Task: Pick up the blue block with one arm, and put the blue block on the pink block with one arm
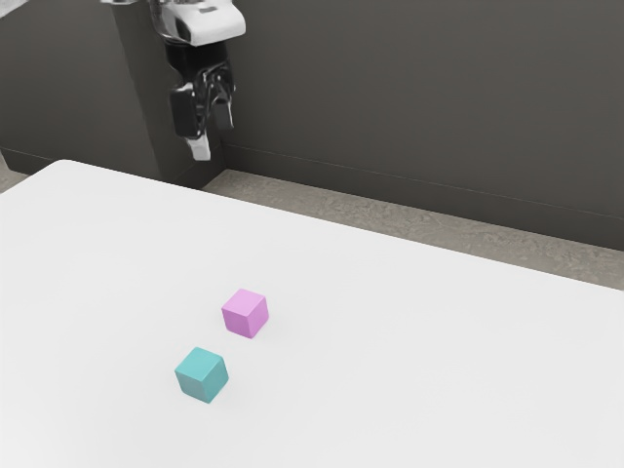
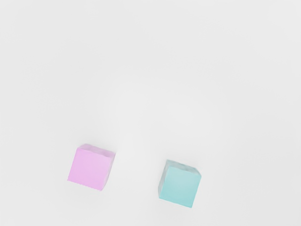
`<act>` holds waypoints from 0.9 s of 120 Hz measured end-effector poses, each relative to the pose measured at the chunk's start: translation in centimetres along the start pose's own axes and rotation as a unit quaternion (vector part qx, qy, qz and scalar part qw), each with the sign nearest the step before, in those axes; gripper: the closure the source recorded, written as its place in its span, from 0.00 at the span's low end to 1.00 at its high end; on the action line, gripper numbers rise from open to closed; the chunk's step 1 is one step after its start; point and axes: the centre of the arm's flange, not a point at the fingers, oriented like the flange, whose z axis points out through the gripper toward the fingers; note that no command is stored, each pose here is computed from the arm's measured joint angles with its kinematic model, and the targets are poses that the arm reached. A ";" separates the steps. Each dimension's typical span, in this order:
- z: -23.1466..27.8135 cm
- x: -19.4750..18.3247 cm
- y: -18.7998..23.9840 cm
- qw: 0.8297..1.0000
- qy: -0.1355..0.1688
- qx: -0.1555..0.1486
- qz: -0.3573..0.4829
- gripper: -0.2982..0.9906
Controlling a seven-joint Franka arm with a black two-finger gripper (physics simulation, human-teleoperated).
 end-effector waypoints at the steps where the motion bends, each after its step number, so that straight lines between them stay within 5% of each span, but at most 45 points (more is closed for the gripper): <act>1: 0.2 0.5 0.1 1.000 -0.001 -0.002 0.003 0.23; 14: 0.9 1.9 0.4 1.000 -0.004 -0.009 0.003 0.23; 30: 1.4 -3.9 1.2 0.998 -0.032 -0.010 -0.045 0.23; 50: 10.0 -9.9 5.1 0.993 -0.070 -0.071 -0.061 0.23; 69: 16.0 -8.3 6.4 0.993 -0.081 -0.090 -0.006 0.23; 108: 29.8 -5.1 4.7 0.994 -0.007 -0.049 0.096 0.23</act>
